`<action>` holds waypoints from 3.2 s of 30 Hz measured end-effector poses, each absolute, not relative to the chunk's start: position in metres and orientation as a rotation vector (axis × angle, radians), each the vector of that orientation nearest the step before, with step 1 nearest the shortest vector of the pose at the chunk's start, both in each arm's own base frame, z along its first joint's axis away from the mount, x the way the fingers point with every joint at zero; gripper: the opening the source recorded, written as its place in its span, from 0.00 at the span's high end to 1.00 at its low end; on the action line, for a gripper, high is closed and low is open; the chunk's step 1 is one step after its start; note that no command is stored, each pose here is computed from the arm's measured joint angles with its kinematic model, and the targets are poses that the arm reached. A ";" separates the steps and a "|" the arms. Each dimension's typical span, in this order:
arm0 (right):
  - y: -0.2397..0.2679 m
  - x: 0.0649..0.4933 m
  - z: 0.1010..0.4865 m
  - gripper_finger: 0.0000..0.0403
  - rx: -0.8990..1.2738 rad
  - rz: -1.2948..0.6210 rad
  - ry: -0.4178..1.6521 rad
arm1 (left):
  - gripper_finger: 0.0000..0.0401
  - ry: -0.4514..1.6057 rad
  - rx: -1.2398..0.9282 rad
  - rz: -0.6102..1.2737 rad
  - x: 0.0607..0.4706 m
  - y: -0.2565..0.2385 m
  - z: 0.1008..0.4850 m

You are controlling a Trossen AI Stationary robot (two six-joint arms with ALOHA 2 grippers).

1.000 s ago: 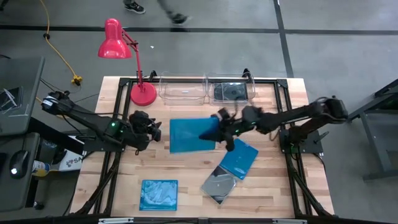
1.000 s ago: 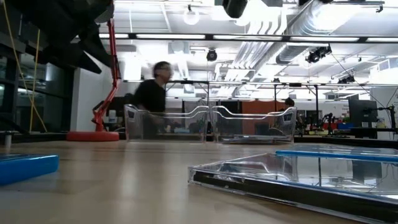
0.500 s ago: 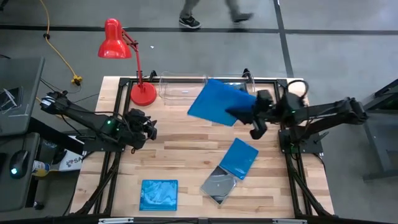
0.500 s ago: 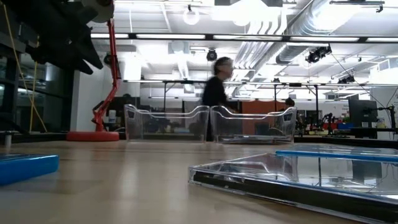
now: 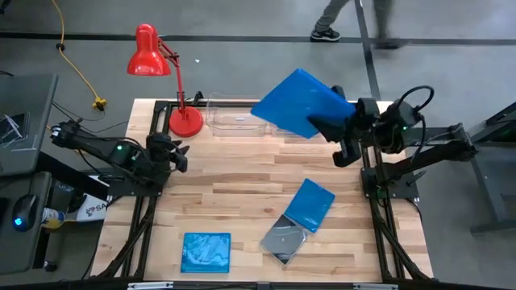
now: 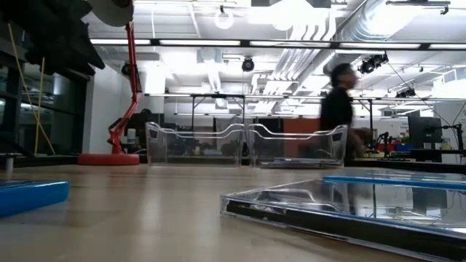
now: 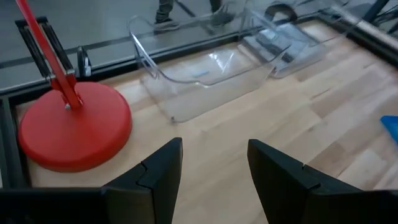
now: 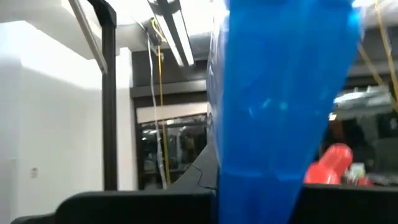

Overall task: Pick & place jewel cases by type
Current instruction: Put the top left blue cd case into the left transparent bin

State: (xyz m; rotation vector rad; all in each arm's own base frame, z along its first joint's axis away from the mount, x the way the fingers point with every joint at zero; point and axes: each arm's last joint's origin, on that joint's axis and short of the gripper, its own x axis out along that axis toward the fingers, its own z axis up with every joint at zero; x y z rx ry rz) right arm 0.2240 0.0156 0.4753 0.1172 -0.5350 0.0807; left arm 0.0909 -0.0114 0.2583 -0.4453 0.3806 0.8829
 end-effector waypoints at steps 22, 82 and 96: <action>0.026 0.292 0.553 1.00 -0.292 0.092 -0.600 | 0.55 0.201 -0.353 0.699 0.017 0.019 0.272; 0.031 0.414 0.507 1.00 -0.464 -0.778 -0.061 | 0.55 0.321 -0.367 0.480 0.020 0.013 0.271; -0.110 0.413 0.455 1.00 0.525 -0.459 0.095 | 0.55 0.320 -0.366 0.483 0.020 0.013 0.271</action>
